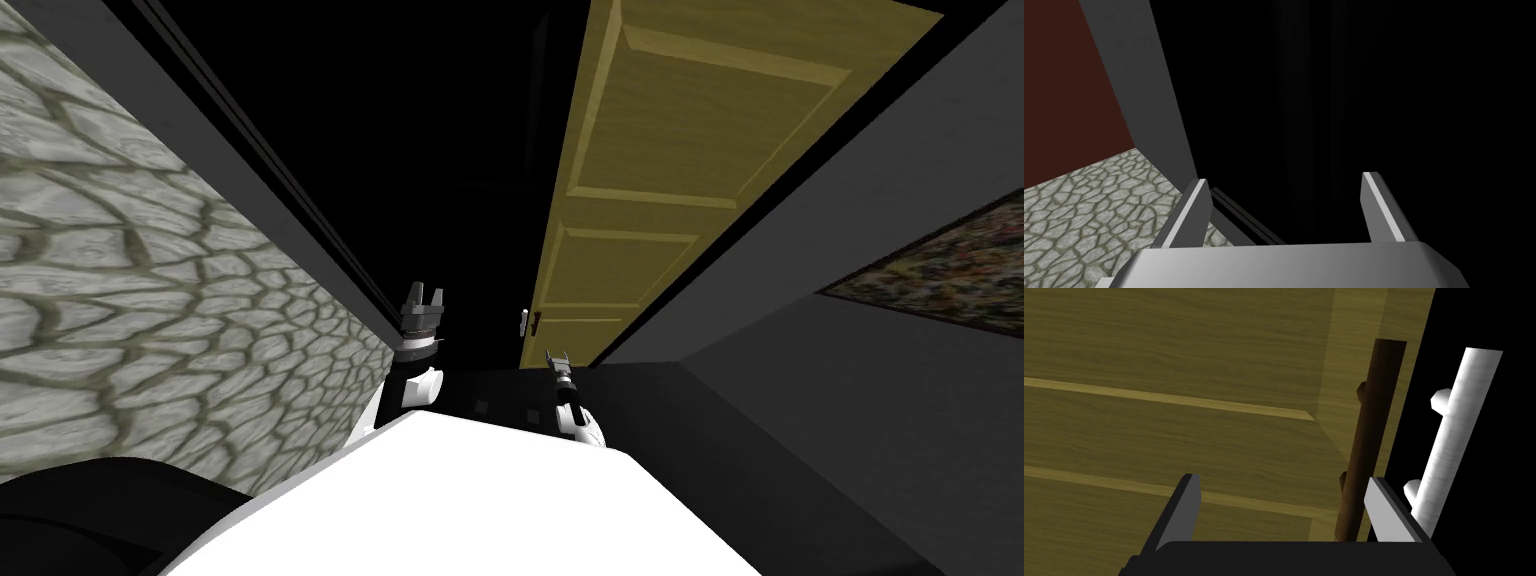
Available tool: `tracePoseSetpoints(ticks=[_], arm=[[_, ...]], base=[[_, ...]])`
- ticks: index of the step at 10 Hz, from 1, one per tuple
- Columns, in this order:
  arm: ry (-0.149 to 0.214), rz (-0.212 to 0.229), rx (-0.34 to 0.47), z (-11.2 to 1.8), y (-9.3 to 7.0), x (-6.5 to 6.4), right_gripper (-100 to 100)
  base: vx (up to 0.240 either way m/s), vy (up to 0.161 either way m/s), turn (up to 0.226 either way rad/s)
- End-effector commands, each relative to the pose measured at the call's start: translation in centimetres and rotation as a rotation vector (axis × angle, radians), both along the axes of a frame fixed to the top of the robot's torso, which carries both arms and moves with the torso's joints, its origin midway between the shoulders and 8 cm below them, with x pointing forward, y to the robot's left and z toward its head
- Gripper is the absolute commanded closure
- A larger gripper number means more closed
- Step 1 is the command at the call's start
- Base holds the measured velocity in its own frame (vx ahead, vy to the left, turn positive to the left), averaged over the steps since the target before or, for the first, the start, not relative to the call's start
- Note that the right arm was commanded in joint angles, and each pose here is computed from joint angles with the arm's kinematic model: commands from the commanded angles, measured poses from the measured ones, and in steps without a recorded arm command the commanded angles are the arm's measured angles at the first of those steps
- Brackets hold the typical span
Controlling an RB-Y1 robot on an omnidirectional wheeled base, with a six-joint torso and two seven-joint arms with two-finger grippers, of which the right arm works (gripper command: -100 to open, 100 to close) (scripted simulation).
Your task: Pull the door open
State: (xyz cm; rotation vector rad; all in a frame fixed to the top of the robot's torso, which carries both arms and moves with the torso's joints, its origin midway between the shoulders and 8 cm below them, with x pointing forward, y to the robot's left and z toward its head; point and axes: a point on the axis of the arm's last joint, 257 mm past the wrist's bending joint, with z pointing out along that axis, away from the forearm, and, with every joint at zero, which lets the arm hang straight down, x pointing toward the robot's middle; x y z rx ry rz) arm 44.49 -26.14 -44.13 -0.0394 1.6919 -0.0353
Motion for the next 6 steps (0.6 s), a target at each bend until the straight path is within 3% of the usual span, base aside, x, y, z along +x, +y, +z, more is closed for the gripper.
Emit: tracePoseSetpoints(ticks=[1, 4, 6], arm=[[-0.029, 0.025, 0.018, 1.2, 2.3, 1.2, -100], [-0.084, 0.074, 0.048, 3.6, 6.4, 3.5, -100], [-0.084, 0.074, 0.048, 3.6, 6.4, 3.5, -100]], base=[[0.174, -0.022, 0.102], [0.199, -0.009, 0.098], [0.105, 0.009, 0.003]])
